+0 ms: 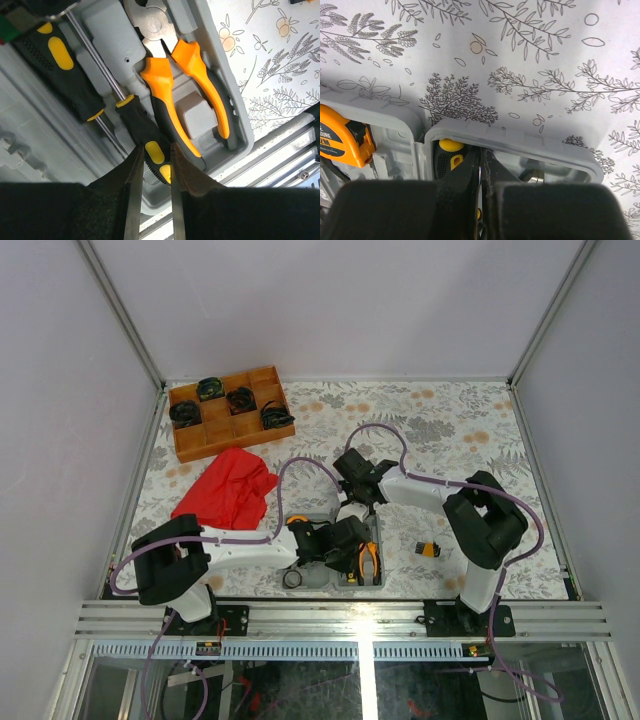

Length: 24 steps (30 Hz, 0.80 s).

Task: Sort the tools into containers
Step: Adjust the screwdriver in the storage box.

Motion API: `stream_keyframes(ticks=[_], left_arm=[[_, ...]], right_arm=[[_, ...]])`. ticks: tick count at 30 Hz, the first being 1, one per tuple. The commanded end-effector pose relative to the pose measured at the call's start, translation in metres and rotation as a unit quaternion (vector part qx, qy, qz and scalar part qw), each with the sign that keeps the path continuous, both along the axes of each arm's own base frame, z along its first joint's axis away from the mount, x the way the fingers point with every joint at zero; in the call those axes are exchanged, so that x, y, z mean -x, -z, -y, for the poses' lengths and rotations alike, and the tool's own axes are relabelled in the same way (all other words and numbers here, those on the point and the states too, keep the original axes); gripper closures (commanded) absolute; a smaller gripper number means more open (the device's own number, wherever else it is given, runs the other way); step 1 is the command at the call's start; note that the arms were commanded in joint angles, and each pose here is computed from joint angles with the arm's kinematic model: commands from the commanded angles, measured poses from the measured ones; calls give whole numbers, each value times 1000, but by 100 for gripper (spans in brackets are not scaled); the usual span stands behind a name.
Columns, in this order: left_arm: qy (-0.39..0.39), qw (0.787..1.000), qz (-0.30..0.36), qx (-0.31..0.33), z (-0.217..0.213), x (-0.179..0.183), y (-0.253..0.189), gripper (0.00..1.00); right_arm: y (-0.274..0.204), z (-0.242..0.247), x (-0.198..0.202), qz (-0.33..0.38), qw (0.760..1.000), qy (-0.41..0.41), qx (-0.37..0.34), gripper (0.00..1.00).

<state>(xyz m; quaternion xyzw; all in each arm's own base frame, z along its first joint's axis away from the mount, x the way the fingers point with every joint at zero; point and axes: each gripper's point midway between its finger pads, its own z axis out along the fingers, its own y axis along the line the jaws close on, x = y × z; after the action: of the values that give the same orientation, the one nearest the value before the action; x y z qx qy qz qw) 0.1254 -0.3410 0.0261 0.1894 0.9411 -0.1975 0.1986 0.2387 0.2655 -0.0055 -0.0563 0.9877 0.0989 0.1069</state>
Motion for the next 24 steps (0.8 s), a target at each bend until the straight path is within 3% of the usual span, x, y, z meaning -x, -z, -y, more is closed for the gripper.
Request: stream_keyframes(ticks=[1,12,24], left_arm=[[58,985,-106,-124,-59,56,69,100],[50,990,-98,-85,-43,52,48,100],[70,991,-108,-39,3,54,41,100]], right_arm=[[134,85,108,-177,971,-1,159,100],[55,88,61,-78,977,-5,197,100],[38,125,68,-84,975,15,204,100]])
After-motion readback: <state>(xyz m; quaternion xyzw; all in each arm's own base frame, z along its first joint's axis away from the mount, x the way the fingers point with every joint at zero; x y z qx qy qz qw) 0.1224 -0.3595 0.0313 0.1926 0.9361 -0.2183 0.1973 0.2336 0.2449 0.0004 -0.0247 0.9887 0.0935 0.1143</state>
